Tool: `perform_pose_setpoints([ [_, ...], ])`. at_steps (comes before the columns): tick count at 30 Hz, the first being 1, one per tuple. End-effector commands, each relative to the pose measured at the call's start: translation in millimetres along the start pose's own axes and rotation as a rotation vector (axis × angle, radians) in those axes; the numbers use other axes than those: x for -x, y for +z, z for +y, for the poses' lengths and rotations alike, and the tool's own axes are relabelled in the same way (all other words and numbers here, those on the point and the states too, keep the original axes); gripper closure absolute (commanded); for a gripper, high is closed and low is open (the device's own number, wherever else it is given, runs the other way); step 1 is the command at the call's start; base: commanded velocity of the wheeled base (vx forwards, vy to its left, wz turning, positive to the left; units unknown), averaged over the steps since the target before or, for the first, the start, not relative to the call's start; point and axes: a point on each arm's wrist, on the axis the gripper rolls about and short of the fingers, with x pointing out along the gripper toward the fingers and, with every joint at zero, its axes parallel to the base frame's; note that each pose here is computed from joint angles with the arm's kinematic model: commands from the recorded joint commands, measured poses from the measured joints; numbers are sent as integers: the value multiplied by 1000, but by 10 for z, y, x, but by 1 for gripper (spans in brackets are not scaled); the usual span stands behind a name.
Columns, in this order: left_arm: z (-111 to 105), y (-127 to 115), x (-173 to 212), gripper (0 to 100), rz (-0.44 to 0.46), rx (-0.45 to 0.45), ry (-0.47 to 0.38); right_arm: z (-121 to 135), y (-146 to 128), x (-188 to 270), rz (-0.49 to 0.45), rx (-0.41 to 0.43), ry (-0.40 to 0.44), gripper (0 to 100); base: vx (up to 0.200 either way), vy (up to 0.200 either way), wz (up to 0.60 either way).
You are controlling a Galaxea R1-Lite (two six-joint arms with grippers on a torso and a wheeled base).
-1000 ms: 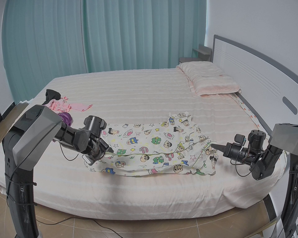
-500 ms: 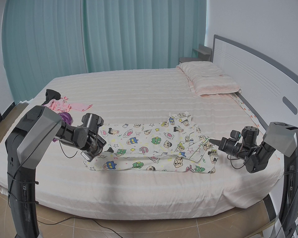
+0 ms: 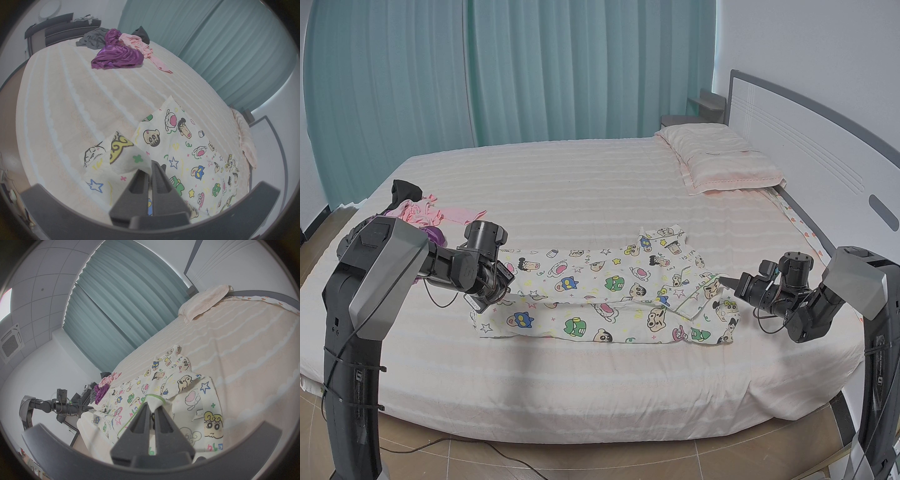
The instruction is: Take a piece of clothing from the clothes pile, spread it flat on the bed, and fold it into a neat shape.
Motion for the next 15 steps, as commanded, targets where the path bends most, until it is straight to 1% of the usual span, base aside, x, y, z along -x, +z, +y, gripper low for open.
perform_pose_setpoints([
  [1,8,-83,-120,100,14,-24,8,-30,-12,-83,-10,3,-8,100,0,0,0],
  [4,-42,-111,-146,100,11,-27,-3,-38,-15,-127,-15,3,-23,100,0,0,0],
  [7,-82,-89,-167,100,3,-20,-17,-71,-29,-148,-10,-3,-36,100,0,0,0],
  [8,-83,-96,-194,0,2,-18,-16,-88,-39,-153,-7,-8,-40,100,0,0,0],
  [9,-84,-103,-221,0,-1,-18,-15,-99,-54,-155,-1,-13,-44,0,0,0,0],
  [12,-76,-125,-285,0,-6,-18,-6,-108,-57,-152,4,-35,-48,0,0,0,0],
  [13,-76,-113,-284,0,-13,-2,-2,-115,-27,-130,-9,-68,-55,0,0,0,0],
  [15,-63,-79,-264,0,-11,16,3,-133,35,-90,-38,-103,-77,0,0,0,0],
])
